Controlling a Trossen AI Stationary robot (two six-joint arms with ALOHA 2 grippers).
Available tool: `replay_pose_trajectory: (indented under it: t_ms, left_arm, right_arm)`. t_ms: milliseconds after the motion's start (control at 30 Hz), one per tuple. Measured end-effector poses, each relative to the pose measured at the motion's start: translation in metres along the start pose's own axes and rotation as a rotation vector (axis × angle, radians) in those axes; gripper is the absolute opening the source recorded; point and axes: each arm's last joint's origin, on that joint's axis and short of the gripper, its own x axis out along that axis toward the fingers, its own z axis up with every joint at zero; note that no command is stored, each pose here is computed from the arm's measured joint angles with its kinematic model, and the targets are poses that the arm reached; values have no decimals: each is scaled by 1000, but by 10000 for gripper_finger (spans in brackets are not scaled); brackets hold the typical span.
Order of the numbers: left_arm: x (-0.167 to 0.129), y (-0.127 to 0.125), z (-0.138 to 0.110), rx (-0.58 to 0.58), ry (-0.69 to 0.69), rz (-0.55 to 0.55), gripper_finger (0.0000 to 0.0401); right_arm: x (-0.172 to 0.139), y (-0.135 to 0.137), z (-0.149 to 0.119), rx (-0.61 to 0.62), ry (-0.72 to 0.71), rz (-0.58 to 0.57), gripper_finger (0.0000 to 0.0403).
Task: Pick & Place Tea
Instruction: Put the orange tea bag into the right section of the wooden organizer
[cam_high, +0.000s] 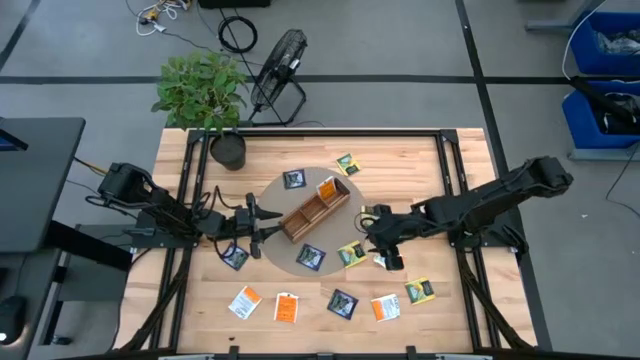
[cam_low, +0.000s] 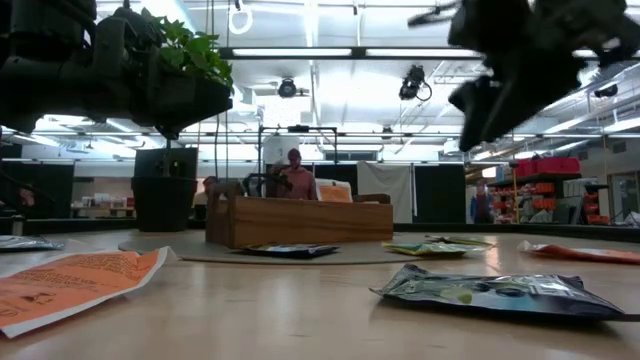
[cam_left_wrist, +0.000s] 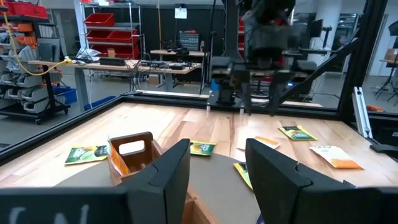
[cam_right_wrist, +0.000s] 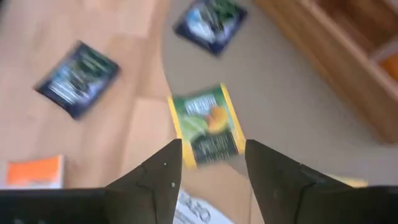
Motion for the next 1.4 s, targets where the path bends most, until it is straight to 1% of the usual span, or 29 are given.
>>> replay_pose_trajectory:
  t_ms: [133, 200, 267, 367, 467, 533, 633, 767, 833, 967, 1100, 1167, 1200, 1267, 1333, 1400]
  left_arm:
    - [0, 0, -1, 4, 7, 0, 163]
    - [0, 0, 0, -2, 4, 0, 163]
    - [0, 0, -1, -2, 6, 0, 163]
    - [0, 0, -1, -3, 8, 0, 163]
    - [0, 0, -1, -3, 8, 0, 163]
    - [0, 0, -1, -3, 8, 0, 163]
    - [0, 0, -1, -2, 11, 1, 163]
    - [0, 0, -1, -2, 12, 1, 163]
    - [0, 0, -1, -2, 12, 1, 163]
    - [0, 0, -1, -8, 12, 0, 163]
    - [0, 0, -1, -13, 13, 0, 163]
    - [0, 0, -1, -20, 11, 0, 163]
    - [0, 0, -1, -21, 12, 0, 163]
    - [0, 0, -1, -21, 12, 0, 163]
    - [0, 0, -1, -21, 12, 1, 163]
    - [0, 0, -1, -21, 12, 0, 163]
  right_arm:
    - [8, -2, -16, -38, 83, -14, 185]
    - [10, -3, -22, -37, 117, -25, 185]
    - [11, -4, -25, -26, 133, -31, 185]
    - [11, -6, -36, 16, 235, -67, 185]
    - [12, -7, -42, 57, 300, -84, 185]
    - [15, -5, -42, 57, 301, -73, 185]
    - [22, 0, -39, 7, 277, -55, 185]
    - [36, 0, -44, -68, 336, -104, 185]
    - [43, 0, -47, -108, 367, -105, 185]
    - [53, 5, -48, -193, 377, -120, 185]
    - [53, 8, -50, -238, 383, -171, 184]
    - [51, 9, -51, -233, 389, -212, 182]
    - [48, 9, -52, -231, 399, -213, 180]
    - [44, 11, -50, -232, 395, -200, 172]
    - [39, 15, -41, -226, 355, -158, 165]
    - [36, 17, -35, -223, 348, -124, 161]
